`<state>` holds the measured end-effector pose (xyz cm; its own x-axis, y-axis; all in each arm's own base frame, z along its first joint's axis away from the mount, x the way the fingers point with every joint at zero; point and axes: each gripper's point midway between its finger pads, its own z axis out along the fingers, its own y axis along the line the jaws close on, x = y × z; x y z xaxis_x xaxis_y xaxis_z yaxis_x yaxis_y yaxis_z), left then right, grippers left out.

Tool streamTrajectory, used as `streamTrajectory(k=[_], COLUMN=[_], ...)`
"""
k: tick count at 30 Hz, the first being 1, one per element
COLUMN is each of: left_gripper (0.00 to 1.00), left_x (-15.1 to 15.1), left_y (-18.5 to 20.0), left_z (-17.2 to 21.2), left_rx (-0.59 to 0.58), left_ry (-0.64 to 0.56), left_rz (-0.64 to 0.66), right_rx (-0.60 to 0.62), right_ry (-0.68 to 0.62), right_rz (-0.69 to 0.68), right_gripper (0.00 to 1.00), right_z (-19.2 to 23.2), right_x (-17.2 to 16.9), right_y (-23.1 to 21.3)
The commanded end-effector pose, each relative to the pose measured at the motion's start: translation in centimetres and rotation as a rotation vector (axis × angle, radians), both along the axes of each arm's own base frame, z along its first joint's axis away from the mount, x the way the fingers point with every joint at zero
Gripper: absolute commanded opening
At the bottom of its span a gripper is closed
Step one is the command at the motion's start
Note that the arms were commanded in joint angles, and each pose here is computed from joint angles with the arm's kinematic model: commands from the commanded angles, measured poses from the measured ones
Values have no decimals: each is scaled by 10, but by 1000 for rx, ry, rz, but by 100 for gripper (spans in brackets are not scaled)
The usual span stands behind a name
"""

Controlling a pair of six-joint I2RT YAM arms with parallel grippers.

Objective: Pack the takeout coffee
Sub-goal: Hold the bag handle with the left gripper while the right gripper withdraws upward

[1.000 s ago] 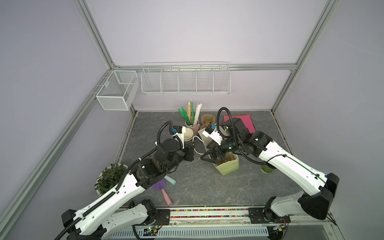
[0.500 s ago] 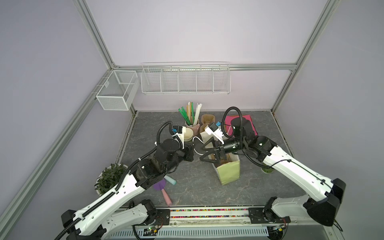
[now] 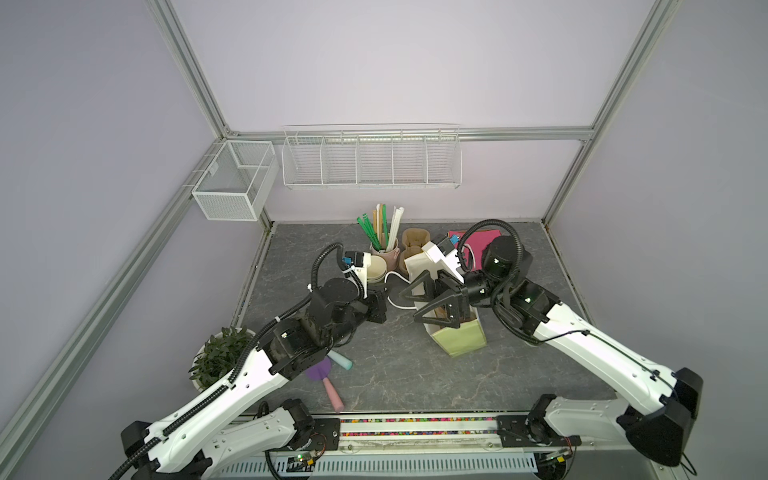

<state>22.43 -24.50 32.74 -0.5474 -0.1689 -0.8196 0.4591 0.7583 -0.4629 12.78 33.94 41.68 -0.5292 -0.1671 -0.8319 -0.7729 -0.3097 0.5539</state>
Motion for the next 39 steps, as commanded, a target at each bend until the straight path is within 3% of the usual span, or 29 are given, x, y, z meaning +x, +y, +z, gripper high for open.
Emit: streamTrajectory(k=[1, 10, 13, 16, 24, 30, 34, 39], left_gripper=[0, 0, 0, 0, 0, 0, 0, 0], left_x=[-2, -7, -9, -10, -11, -13, -14, -16], left_y=[3, -2, -3, -3, 4, 4, 6, 3], left_z=[16, 21, 23, 21, 16, 10, 9, 4], left_rx=[-16, -37, -44, -38, -11, 5, 15, 38], left_ry=[-18, -4, 1, 5, 0, -7, -28, -59], left_rz=[-10, -42, -51, -55, -43, -58, -64, -100], right_rx=[100, 337, 378, 372, 233, 3, -127, -363], right_ry=[-7, 180, 239, 215, 45, -63, -51, -58], right_rz=[39, 60, 94, 83, -114, -351, -489, -765], right_gripper=[93, 94, 95, 95, 92, 95, 99, 91], right_z=[27, 76, 85, 83, 79, 56, 38, 1], right_x=[-7, 13, 19, 19, 19, 28, 47, 90], right_y=[-7, -4, -4, -2, -15, -34, -50, -75])
